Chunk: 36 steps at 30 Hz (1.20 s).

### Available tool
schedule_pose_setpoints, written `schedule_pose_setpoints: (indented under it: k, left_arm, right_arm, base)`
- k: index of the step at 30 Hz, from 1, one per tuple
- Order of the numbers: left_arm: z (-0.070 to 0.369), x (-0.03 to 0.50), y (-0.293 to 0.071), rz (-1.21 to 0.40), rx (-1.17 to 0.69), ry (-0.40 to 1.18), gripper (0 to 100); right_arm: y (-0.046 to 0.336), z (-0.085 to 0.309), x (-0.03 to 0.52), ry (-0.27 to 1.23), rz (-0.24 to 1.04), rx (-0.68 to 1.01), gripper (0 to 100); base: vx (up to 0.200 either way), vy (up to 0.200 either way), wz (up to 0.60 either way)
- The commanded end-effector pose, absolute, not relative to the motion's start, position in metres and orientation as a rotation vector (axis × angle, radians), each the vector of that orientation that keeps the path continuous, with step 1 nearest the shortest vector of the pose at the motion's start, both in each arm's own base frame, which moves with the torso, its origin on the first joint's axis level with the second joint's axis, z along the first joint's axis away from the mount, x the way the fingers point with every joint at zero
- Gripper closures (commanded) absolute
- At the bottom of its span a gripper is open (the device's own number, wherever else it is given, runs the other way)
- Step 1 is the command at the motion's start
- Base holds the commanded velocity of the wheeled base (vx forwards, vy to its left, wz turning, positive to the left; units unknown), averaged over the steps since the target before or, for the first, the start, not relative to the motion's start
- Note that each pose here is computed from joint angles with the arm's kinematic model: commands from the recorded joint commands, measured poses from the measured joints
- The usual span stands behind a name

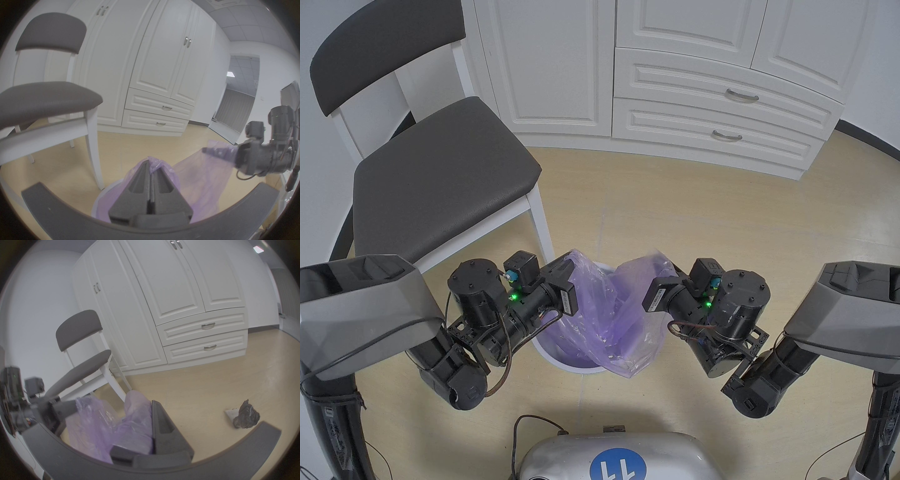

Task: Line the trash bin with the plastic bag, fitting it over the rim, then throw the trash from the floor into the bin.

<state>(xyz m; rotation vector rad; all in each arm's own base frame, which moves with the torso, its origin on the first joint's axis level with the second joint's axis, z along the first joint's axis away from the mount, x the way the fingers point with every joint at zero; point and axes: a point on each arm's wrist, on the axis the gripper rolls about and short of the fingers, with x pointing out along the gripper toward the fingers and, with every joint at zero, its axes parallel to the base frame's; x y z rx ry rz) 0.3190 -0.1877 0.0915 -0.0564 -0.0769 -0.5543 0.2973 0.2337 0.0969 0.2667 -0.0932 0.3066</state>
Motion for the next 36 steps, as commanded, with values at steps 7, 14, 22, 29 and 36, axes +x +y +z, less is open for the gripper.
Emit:
schedule_pose_setpoints:
  k: [7,14,22,29,36]
  left_arm:
    - [0.06,0.359,-0.161,-0.475,-0.06,-0.035,100]
    - [0.072,0.355,-0.147,-0.506,-0.06,-0.045,100]
    - [0.07,0.36,-0.129,-0.484,-0.048,-0.037,100]
    - [0.068,0.361,-0.099,-0.506,-0.011,0.012,100]
    - [0.068,0.36,-0.089,-0.484,0.017,0.073,100]
  right_arm:
    - [0.25,0.072,0.321,-0.033,0.337,0.43,100]
    - [0.252,0.078,0.334,0.012,0.318,0.538,100]
    - [0.251,0.086,0.342,0.004,0.309,0.612,100]
    - [0.219,0.084,0.361,0.043,0.207,0.519,100]
    - [0.192,0.081,0.365,0.094,0.191,0.418,100]
  base:
    - [0.0,0.0,0.0]
    - [0.0,0.0,0.0]
    - [0.0,0.0,0.0]
    - [0.0,0.0,0.0]
    - [0.0,0.0,0.0]
